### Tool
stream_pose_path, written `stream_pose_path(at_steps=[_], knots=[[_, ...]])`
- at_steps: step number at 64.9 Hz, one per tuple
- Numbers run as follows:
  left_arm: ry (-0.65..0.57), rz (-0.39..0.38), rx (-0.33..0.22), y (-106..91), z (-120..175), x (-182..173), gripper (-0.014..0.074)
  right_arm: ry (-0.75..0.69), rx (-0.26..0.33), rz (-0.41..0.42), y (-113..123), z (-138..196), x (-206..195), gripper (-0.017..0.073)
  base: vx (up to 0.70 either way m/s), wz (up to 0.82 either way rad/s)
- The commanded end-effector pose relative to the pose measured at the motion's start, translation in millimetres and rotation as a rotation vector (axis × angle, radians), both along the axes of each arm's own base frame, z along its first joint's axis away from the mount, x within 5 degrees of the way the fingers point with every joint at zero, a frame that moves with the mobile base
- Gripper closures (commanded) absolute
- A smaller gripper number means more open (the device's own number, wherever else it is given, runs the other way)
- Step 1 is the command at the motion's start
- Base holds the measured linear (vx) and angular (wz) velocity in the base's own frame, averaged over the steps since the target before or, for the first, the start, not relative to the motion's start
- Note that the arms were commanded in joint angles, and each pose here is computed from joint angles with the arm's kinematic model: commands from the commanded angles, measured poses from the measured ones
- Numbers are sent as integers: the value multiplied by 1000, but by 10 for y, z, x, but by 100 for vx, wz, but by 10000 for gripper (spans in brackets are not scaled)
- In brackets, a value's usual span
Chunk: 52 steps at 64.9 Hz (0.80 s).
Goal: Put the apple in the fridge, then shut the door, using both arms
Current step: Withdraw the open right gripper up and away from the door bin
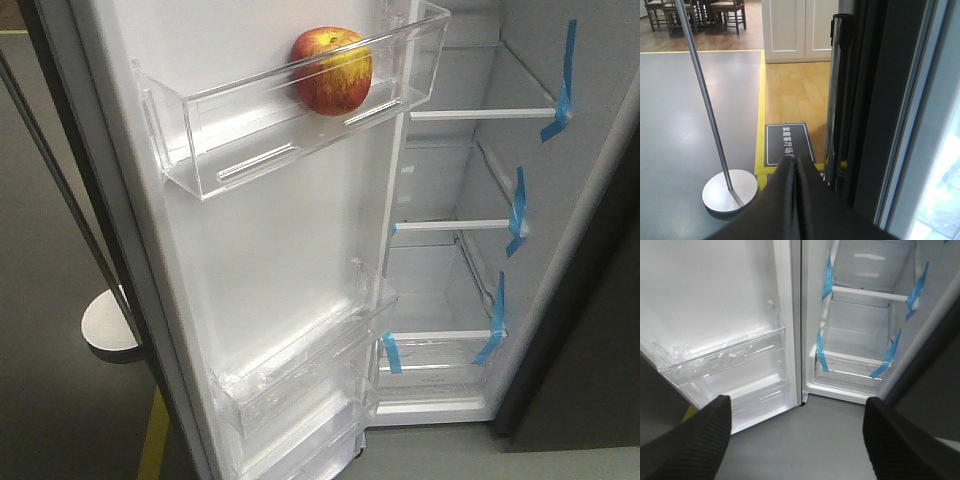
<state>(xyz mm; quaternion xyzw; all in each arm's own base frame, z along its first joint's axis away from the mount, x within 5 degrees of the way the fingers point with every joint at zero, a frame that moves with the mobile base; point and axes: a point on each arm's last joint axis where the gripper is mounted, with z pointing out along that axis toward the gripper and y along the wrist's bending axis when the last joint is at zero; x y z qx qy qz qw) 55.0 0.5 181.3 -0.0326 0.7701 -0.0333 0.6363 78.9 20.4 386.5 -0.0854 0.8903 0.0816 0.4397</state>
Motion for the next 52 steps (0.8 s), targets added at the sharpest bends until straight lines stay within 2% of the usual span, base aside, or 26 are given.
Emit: stream_pose_path(at_steps=[1,7,14,21,52], knots=[[-63,-10,-16,-10,2,7,599,-90,29,-51,-26,-44,-84,39,0,0],[-63,-10,-16,-10,2,7,599,-86,36,-66,-36,-172,-166,39,0,0],[-63,-10,-16,-10,2,7,599,-94,10,-81,-61,-250,-166,39,0,0],[-63,-10,-16,-10,2,7,599,-88,-8,-87,-74,-263,-165,39,0,0],[-64,-10,-15,-10,2,7,599,-56,-12,-82,-72,-287,-181,39,0,0]])
